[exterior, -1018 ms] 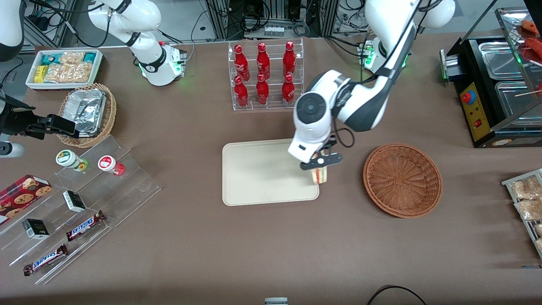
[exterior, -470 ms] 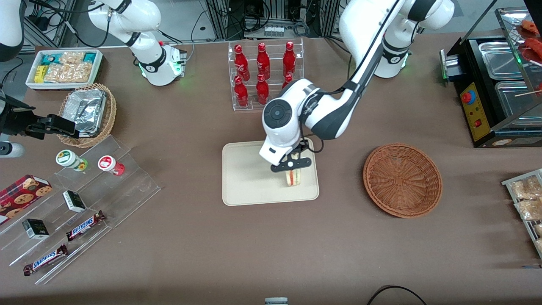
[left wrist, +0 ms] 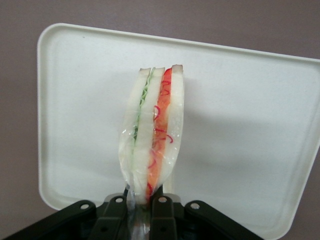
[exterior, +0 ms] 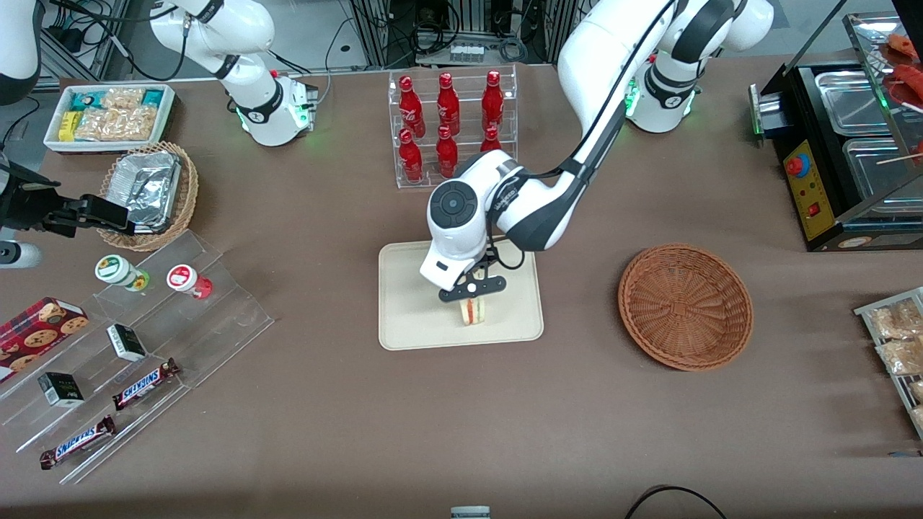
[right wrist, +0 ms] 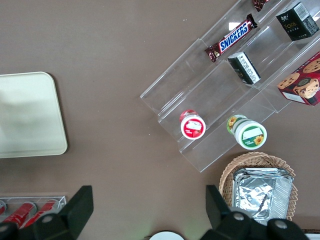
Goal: Place sandwich from basket to tray
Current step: 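Lower the sandwich onto the tray with the left gripper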
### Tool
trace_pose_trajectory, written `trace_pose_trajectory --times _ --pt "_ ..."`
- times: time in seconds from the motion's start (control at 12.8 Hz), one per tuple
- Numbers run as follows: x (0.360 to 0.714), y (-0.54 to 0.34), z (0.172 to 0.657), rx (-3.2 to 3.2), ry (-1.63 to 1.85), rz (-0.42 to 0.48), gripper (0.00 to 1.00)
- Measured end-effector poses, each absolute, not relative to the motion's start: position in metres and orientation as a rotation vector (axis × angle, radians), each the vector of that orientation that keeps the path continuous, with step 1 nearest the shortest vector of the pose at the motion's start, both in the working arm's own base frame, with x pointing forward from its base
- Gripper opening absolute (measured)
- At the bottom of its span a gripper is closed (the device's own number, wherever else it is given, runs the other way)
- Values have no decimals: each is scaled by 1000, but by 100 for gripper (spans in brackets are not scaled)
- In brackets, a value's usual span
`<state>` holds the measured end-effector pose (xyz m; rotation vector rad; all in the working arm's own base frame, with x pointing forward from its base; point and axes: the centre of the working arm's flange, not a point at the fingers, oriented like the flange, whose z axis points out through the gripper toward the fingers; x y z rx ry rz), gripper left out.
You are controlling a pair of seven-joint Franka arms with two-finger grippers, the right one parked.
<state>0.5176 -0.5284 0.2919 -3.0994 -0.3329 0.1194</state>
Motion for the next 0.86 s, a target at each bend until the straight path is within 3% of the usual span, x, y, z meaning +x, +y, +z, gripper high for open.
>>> trace_pose_trajectory --times 0.86 --pt "519 -540 263 -3078 -427 137 15"
